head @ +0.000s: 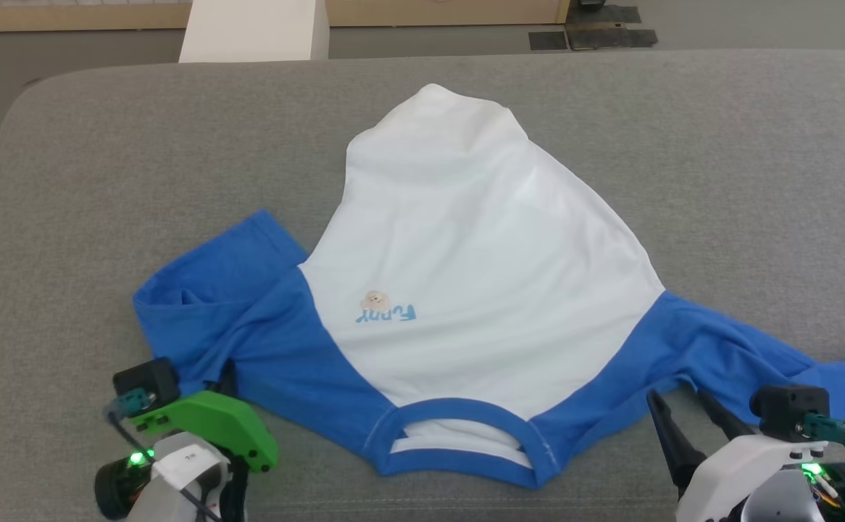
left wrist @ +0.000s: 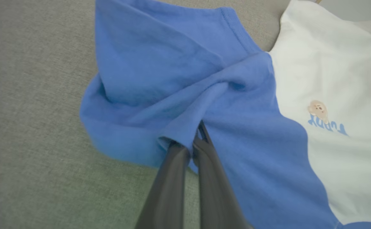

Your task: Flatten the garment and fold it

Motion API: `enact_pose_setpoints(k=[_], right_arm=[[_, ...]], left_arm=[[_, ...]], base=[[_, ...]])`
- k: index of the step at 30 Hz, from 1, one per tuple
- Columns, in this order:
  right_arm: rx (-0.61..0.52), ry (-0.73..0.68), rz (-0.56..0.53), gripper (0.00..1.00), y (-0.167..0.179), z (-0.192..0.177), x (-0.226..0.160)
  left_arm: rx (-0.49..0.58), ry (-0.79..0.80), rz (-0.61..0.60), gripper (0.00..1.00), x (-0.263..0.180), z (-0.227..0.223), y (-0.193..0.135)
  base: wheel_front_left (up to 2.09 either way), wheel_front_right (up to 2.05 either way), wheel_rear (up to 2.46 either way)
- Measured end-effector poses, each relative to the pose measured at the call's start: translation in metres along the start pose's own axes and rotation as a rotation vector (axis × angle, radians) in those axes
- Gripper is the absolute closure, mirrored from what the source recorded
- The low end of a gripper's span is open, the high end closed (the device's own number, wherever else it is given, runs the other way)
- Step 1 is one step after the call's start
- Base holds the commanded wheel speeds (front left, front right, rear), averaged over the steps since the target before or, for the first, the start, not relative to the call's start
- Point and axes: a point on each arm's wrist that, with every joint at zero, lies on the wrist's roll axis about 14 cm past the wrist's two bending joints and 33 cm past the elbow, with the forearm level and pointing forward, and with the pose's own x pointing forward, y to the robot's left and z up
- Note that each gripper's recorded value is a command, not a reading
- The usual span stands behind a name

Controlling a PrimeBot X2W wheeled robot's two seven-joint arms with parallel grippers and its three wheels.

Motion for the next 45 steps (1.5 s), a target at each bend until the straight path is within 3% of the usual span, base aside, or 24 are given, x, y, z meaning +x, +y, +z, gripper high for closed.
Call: enact_pose_setpoints(k=[6,26,27,28,29,30,39,45], right_arm=[[0.013,0.119,0.001,0.0,0.001,-0.02,-0.001],[0.115,0.246,-0.041,0.0,-0.018,-0.041,0.039],[0.113,0.25,-0.045,0.09,-0.019,-0.041,0.041],[0.108,0.255,-0.046,0.57,-0.019,-0.041,0.043],[0.104,0.258,-0.046,0.84,-0.019,-0.041,0.044],[0.097,0.261,-0.047,1.0,-0.019,-0.041,0.045],[0.078,0.253,-0.077,1.0,-0.028,-0.036,0.028],[0.037,0.083,-0.089,1.0,-0.032,0.02,0.008]], left_arm=[[-0.004,-0.021,0.026,1.0,-0.009,0.003,0.014],[-0.017,-0.011,0.036,1.0,-0.007,-0.004,0.017],[-0.018,-0.009,0.037,1.0,-0.007,-0.005,0.018],[-0.017,-0.008,0.037,1.0,-0.007,-0.006,0.018],[-0.017,-0.008,0.038,1.0,-0.007,-0.006,0.018],[-0.017,-0.007,0.038,1.0,-0.007,-0.006,0.018],[-0.023,-0.055,0.032,1.0,-0.012,0.006,0.017],[-0.121,-0.198,-0.087,1.0,-0.019,0.055,-0.01]], base=[[0.0,0.0,0.0],[0.0,0.0,0.0],[0.0,0.0,0.0],[0.0,0.0,0.0],[0.0,0.0,0.0],[0.0,0.0,0.0],[0.0,0.0,0.0],[0.0,0.0,0.0]])
